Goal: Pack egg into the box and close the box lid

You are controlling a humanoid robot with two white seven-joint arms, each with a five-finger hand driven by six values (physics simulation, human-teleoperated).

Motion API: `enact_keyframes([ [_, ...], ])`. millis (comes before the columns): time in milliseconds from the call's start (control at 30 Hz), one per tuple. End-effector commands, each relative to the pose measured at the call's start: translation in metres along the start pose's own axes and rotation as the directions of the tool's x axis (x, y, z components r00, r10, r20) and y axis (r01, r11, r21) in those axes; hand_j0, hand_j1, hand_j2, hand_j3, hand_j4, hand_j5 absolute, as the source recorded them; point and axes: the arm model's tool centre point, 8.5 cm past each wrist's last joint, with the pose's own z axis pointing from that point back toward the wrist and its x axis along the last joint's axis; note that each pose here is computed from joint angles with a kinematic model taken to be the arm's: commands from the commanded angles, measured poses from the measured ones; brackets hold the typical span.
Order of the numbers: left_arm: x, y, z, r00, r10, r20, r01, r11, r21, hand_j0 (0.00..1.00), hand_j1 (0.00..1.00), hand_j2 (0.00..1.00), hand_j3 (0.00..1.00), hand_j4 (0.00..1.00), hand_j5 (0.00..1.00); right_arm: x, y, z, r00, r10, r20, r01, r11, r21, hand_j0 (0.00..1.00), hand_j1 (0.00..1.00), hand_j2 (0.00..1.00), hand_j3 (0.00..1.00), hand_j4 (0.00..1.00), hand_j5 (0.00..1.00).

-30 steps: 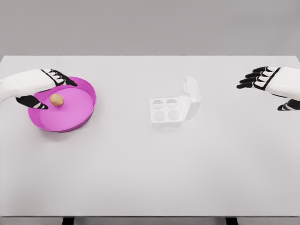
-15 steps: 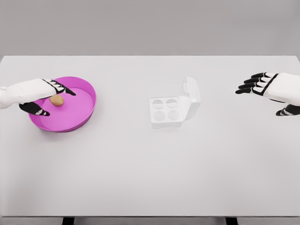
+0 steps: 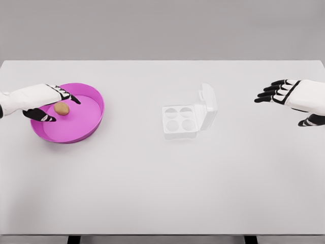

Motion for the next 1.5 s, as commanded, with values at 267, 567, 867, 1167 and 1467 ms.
enact_keyframes([
  [267, -0.008, -0.005, -0.001, 0.999, -0.002, -0.035, 0.001, 1.000, -0.023, 0.80, 0.80, 0.80, 0.80, 0.80, 0.80, 0.000, 0.000, -0.001, 1.000, -0.008, 0.000, 0.008, 1.000, -0.006, 1.00, 1.00, 1.00, 1.00, 1.00, 1.00],
  [567, -0.005, -0.004, -0.007, 1.000, -0.007, -0.028, 0.006, 1.000, -0.019, 0.77, 0.77, 0.77, 0.77, 0.77, 0.77, 0.000, 0.000, -0.001, 1.000, -0.008, 0.000, 0.008, 1.000, -0.006, 1.00, 1.00, 1.00, 1.00, 1.00, 1.00],
  [867, -0.010, -0.008, -0.010, 0.999, -0.014, -0.052, 0.012, 0.999, -0.040, 0.77, 0.77, 0.77, 0.77, 0.77, 0.77, 0.000, 0.001, -0.001, 1.000, -0.009, 0.002, 0.009, 1.000, -0.004, 1.00, 1.00, 1.00, 1.00, 1.00, 1.00],
  [1167, -0.018, -0.010, -0.015, 0.996, -0.023, -0.085, 0.018, 0.998, -0.062, 0.76, 0.76, 0.76, 0.76, 0.76, 0.76, 0.001, 0.006, -0.001, 1.000, -0.020, 0.003, 0.020, 1.000, 0.004, 1.00, 1.00, 1.00, 1.00, 1.00, 1.00],
  [1467, -0.019, -0.009, -0.020, 0.996, -0.022, -0.090, 0.016, 0.998, -0.064, 0.74, 0.74, 0.74, 0.74, 0.74, 0.74, 0.000, 0.006, -0.001, 1.000, -0.019, 0.002, 0.019, 1.000, 0.005, 1.00, 1.00, 1.00, 1.00, 1.00, 1.00],
])
